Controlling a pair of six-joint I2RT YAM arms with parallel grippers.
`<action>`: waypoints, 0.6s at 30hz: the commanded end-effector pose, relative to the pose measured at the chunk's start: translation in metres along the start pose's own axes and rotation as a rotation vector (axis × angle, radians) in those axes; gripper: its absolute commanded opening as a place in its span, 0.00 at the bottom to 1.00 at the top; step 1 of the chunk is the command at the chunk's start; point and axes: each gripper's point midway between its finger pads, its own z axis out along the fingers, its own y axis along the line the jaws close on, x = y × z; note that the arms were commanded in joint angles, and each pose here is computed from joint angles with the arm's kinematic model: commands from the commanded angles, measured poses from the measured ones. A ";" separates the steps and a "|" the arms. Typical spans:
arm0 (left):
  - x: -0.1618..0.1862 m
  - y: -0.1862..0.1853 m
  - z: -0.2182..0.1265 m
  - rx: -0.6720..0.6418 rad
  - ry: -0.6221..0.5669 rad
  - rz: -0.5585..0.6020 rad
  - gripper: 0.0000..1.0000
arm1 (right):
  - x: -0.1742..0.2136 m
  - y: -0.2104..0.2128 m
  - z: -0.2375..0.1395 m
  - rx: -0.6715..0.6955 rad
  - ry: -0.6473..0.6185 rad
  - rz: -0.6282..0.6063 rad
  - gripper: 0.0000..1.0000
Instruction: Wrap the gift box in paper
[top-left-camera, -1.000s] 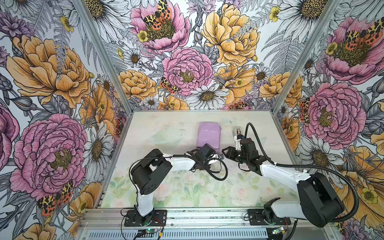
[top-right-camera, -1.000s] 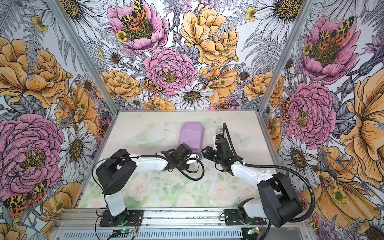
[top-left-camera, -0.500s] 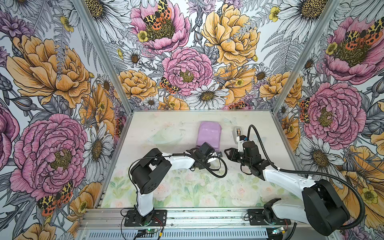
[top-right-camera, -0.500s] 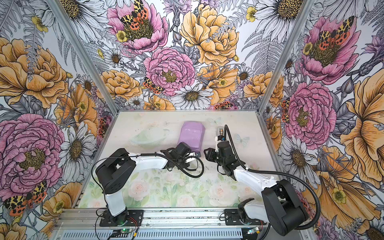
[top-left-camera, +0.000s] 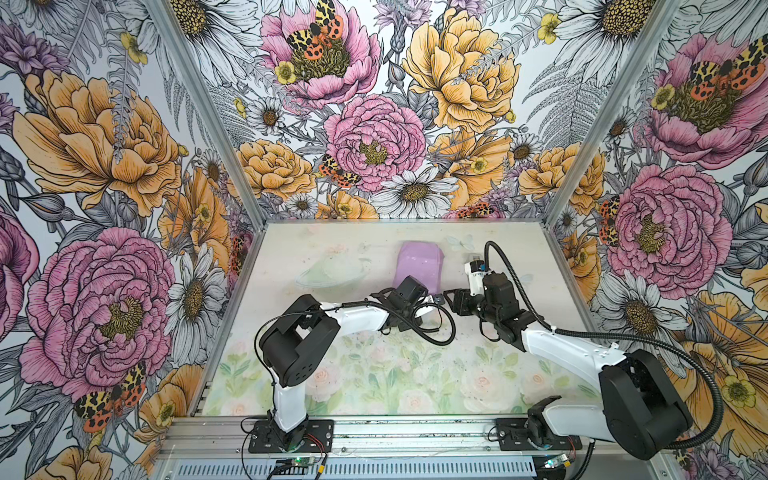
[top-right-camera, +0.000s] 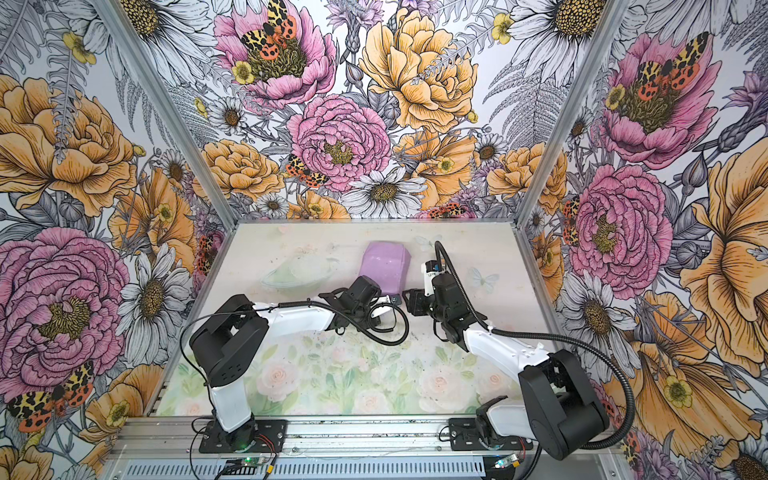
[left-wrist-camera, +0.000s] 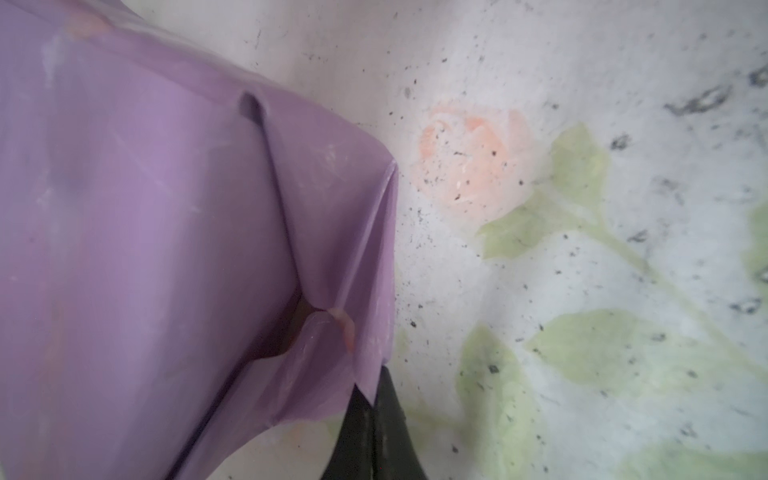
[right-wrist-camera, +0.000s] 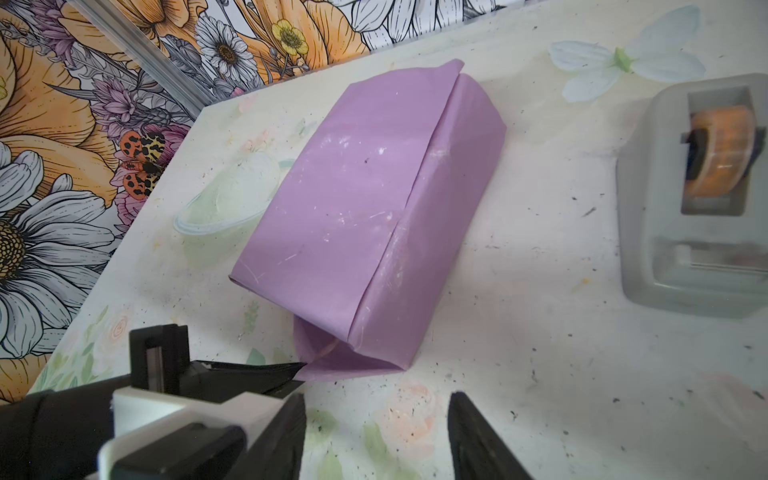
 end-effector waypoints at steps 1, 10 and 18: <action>-0.013 0.012 -0.011 -0.003 -0.049 -0.031 0.00 | 0.012 -0.005 0.007 -0.003 0.025 0.088 0.57; -0.028 0.025 -0.026 -0.019 -0.100 -0.044 0.00 | 0.053 -0.001 0.023 -0.037 0.132 0.307 0.36; -0.029 0.025 -0.023 -0.007 -0.097 -0.054 0.02 | 0.072 0.036 0.057 -0.131 0.173 0.399 0.27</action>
